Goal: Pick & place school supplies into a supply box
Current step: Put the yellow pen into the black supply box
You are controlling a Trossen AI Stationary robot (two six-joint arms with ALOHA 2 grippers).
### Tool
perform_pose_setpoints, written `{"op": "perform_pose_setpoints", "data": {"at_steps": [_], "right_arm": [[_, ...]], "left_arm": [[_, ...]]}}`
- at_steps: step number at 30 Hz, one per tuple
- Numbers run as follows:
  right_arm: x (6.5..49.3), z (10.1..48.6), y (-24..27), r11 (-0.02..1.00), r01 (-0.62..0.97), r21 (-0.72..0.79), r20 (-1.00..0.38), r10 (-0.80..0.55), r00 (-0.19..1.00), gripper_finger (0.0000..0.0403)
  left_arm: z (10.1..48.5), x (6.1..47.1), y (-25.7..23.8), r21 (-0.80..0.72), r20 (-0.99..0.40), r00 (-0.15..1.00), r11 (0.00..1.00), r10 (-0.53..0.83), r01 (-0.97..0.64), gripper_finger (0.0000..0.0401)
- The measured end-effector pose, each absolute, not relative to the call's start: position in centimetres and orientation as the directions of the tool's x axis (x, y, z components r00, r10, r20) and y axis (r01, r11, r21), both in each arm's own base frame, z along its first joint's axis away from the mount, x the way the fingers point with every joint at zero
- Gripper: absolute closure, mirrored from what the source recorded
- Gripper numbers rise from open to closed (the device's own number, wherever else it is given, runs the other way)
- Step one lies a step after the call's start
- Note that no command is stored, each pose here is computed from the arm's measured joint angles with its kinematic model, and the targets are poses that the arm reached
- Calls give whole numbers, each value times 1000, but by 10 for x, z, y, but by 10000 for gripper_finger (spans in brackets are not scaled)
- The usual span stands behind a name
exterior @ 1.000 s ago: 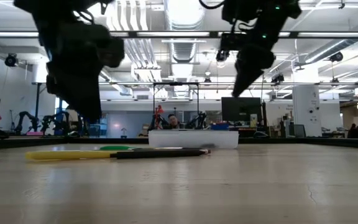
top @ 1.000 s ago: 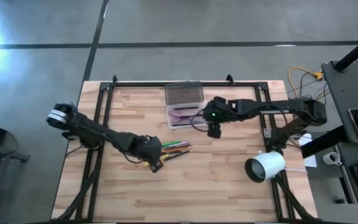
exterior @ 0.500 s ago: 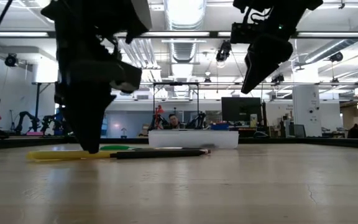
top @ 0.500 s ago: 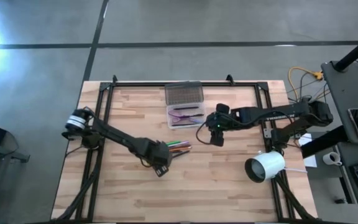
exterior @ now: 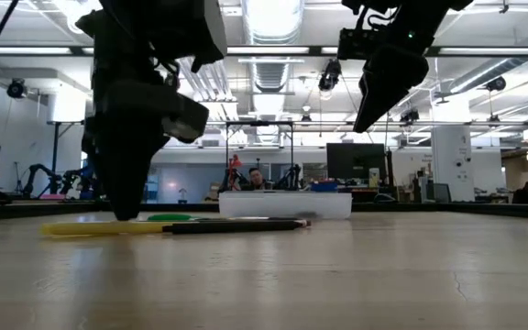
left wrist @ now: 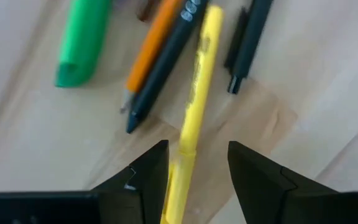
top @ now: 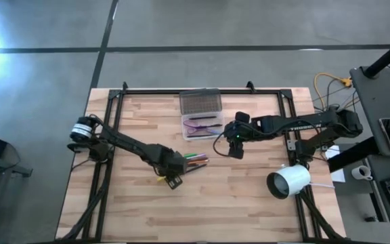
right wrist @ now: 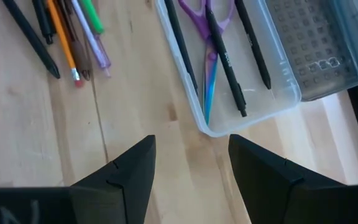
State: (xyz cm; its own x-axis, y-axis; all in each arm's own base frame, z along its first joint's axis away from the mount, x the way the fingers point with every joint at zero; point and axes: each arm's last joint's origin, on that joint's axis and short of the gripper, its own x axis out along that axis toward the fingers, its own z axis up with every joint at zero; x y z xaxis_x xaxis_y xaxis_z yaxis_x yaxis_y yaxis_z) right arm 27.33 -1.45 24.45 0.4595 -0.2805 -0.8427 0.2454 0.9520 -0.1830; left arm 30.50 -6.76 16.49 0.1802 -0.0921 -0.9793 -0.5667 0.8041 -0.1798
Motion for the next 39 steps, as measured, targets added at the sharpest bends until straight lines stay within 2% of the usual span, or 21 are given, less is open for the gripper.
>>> {"op": "perform_pose_setpoints", "data": {"at_steps": [6,17,21,26,29,32,36,39], "right_arm": [[273,244,-15,942,284,-180,-839,-297,456,206],[273,243,-16,926,329,-187,-832,-327,448,207],[273,243,-16,925,334,-184,-832,-327,447,207],[273,243,-17,916,346,-206,-825,-352,443,212],[272,245,-17,904,360,-229,-810,-382,444,218],[269,251,-17,887,392,-244,-787,-417,454,225],[257,262,-15,871,435,-228,-770,-435,468,230],[245,269,-12,848,487,-211,-771,-450,450,232]], "left_arm": [[159,303,-67,-159,-984,162,811,-80,-563,264],[143,296,-65,-91,-992,124,865,-34,-493,362],[147,297,-65,-94,-991,129,877,-37,-471,385],[171,300,-67,-142,-986,139,884,-89,-445,385],[207,305,-68,-203,-966,231,894,-116,-399,386],[236,313,-56,-171,-948,315,916,-52,-363,386],[262,334,-12,-91,-912,409,946,46,-310,386],[263,352,32,-19,-907,409,962,98,-273,386]]}}
